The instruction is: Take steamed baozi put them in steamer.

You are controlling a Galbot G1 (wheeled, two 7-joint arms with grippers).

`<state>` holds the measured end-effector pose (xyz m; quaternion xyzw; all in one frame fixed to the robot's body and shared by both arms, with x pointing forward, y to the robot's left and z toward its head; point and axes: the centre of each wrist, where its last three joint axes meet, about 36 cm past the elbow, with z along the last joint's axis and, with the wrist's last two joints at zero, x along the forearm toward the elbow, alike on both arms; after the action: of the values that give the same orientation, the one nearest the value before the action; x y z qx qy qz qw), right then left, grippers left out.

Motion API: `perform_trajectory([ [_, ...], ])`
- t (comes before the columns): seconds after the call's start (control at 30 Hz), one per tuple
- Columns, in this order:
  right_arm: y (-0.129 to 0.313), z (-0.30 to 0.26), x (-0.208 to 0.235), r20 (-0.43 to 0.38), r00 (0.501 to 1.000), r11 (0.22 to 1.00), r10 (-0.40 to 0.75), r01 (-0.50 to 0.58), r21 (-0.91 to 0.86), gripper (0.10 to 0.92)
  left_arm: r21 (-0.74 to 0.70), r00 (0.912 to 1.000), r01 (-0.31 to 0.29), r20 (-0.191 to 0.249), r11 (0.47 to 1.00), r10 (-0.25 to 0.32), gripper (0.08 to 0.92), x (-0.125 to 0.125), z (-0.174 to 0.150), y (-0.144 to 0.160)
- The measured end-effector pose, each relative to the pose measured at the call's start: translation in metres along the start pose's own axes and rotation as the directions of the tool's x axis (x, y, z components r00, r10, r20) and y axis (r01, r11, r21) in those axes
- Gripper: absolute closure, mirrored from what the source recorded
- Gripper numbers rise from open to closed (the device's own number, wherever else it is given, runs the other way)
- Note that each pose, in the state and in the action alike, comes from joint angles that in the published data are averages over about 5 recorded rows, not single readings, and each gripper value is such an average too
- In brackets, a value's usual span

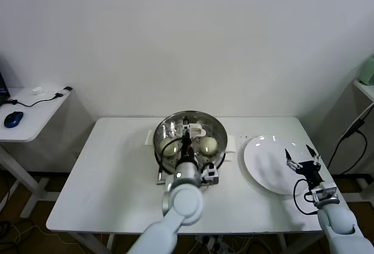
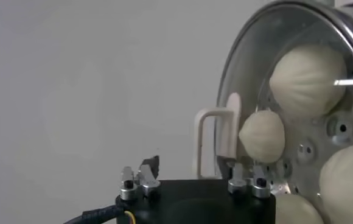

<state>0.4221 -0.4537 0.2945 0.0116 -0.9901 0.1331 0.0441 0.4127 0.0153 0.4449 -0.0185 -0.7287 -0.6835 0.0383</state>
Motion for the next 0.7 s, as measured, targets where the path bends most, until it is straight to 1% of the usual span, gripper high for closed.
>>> perform_trajectory([
  [0.07, 0.0, -0.001, 0.0, -0.002, 1.0, 1.0, 0.0, 0.0, 0.0, 0.2, 0.018, 0.9999, 0.004, 0.01, 1.0, -0.004, 0.272, 0.009, 0.005, 0.006],
  [0.17, 0.0, -0.002, 0.0, -0.006, 1.0, 1.0, 0.0, 0.0, 0.003, 0.2, 0.048, 0.9997, 0.012, 0.02, 0.999, -0.013, 0.204, 0.023, 0.015, 0.014],
  [0.3, 0.001, -0.004, 0.0, -0.016, 1.0, 1.0, 0.003, -0.003, 0.009, 0.2, 0.092, 0.9993, 0.026, 0.025, 0.995, -0.028, 0.179, 0.04, 0.033, 0.023],
  [0.4, 0.001, -0.007, 0.0, -0.026, 1.0, 1.0, 0.003, -0.003, 0.016, 0.2, 0.135, 0.9991, 0.038, 0.014, 0.99, -0.04, 0.177, 0.05, 0.052, 0.027],
  [0.5, 0.003, -0.01, -0.001, -0.031, 1.0, 1.0, 0.002, -0.001, 0.019, 0.2, 0.197, 0.9986, 0.052, -0.018, 0.979, -0.05, 0.177, 0.055, 0.077, 0.028],
  [0.57, 0.004, -0.013, -0.001, -0.03, 1.0, 1.0, 0.001, -0.001, 0.017, 0.2, 0.255, 0.9974, 0.06, -0.053, 0.965, -0.048, 0.177, 0.057, 0.095, 0.029],
  [0.63, 0.005, -0.017, -0.002, -0.026, 1.0, 1.0, 0.001, -0.001, 0.011, 0.2, 0.328, 0.9949, 0.061, -0.096, 0.943, -0.031, 0.177, 0.058, 0.115, 0.029],
  [0.7, 0.008, -0.021, -0.004, -0.023, 1.0, 1.0, 0.0, 0.0, 0.004, 0.2, 0.411, 0.9895, 0.057, -0.144, 0.91, 0.003, 0.177, 0.059, 0.136, 0.029],
])
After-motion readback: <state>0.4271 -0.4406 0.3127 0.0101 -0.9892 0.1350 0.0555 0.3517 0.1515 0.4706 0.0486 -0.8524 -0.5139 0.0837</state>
